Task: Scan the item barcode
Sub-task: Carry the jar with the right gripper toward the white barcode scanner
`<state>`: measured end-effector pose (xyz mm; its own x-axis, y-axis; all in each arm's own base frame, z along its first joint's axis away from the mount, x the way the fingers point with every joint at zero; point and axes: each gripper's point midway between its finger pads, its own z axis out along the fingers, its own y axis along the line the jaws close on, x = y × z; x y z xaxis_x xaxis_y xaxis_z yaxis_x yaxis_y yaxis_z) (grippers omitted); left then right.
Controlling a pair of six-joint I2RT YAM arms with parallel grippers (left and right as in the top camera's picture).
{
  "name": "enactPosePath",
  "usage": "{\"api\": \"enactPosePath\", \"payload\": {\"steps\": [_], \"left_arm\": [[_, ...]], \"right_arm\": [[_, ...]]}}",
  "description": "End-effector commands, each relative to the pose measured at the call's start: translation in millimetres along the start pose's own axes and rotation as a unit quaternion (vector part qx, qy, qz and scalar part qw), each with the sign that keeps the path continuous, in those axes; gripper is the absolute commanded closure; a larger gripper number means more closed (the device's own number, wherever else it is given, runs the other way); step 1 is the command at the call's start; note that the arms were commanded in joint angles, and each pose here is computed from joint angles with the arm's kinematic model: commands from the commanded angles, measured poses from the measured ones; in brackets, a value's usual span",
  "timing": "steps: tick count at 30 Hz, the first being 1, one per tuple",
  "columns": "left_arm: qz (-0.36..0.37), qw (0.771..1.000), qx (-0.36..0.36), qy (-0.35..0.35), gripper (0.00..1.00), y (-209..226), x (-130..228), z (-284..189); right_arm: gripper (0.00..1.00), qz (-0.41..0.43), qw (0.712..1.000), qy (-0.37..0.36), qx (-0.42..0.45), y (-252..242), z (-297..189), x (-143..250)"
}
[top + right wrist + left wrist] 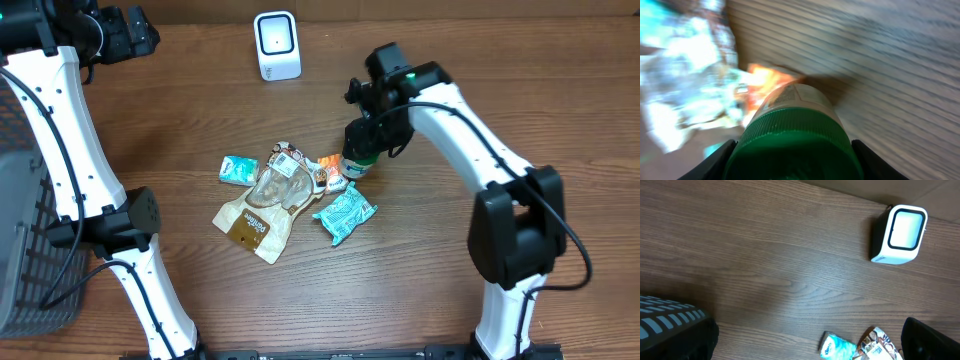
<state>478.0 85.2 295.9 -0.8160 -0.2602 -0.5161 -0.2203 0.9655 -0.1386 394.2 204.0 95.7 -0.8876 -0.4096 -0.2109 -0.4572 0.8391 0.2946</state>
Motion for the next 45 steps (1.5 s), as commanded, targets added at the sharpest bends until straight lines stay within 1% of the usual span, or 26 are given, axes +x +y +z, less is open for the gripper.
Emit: {"api": "enactPosePath", "payload": {"steps": [1, 5, 6, 8, 10, 17, 23, 31, 33, 35, 36, 37, 39, 41, 45], "left_arm": [[-0.005, 1.0, -0.002, -0.025, 0.0, 0, -5, -21], [-0.005, 1.0, -0.002, -0.025, 0.01, 0, -5, -21], [-0.005, 1.0, -0.002, -0.025, 0.0, 0, -5, -21], [-0.005, 1.0, -0.002, -0.025, 0.0, 0, -5, -21], [-0.005, 1.0, -0.002, -0.025, 0.0, 0, -5, -21], [-0.005, 1.0, -0.002, -0.025, 0.0, 0, -5, -21], [-0.005, 1.0, -0.002, -0.025, 0.0, 0, -5, -21], [-0.005, 1.0, -0.002, -0.025, 0.01, 0, -5, -21], [-0.005, 1.0, -0.002, -0.025, 0.0, 0, -5, -21], [-0.005, 1.0, -0.002, -0.025, 0.0, 0, -5, -21], [-0.005, 1.0, -0.002, -0.025, 0.0, 0, -5, -21], [-0.005, 1.0, -0.002, -0.025, 0.0, 0, -5, -21], [-0.005, 1.0, -0.002, -0.025, 0.0, 0, -5, -21], [-0.005, 1.0, -0.002, -0.025, 0.0, 0, -5, -21], [-0.005, 1.0, -0.002, -0.025, 0.0, 0, -5, -21]], "right_arm": [[0.77, -0.054, 0.981, -0.117, -0.144, 42, -84, -28], [0.77, -0.089, 0.944, -0.166, -0.271, 61, -122, -28], [0.77, -0.105, 0.92, -0.19, -0.327, 67, -140, -26], [0.77, -0.117, 0.901, -0.209, -0.361, 70, -153, -26], [0.77, -0.119, 0.891, -0.22, -0.378, 72, -160, -26], [0.77, -0.127, 0.876, -0.23, -0.404, 79, -169, -26], [0.78, -0.127, 0.88, -0.228, -0.398, 77, -167, -26], [0.78, -0.132, 0.917, -0.199, -0.32, 66, -140, -25], [0.78, -0.137, 0.934, -0.184, -0.274, 59, -126, -26], [0.79, -0.126, 0.956, -0.164, -0.207, 46, -109, -29], [0.82, -0.106, 0.972, -0.152, -0.142, 34, -97, -35], [0.84, -0.102, 0.978, -0.15, -0.104, 28, -91, -39], [0.86, -0.11, 0.981, -0.152, -0.039, 20, -83, -48], [0.87, -0.128, 0.978, -0.164, 0.024, 16, -80, -60], [0.86, -0.151, 0.956, -0.21, 0.135, 10, -86, -91]]}}
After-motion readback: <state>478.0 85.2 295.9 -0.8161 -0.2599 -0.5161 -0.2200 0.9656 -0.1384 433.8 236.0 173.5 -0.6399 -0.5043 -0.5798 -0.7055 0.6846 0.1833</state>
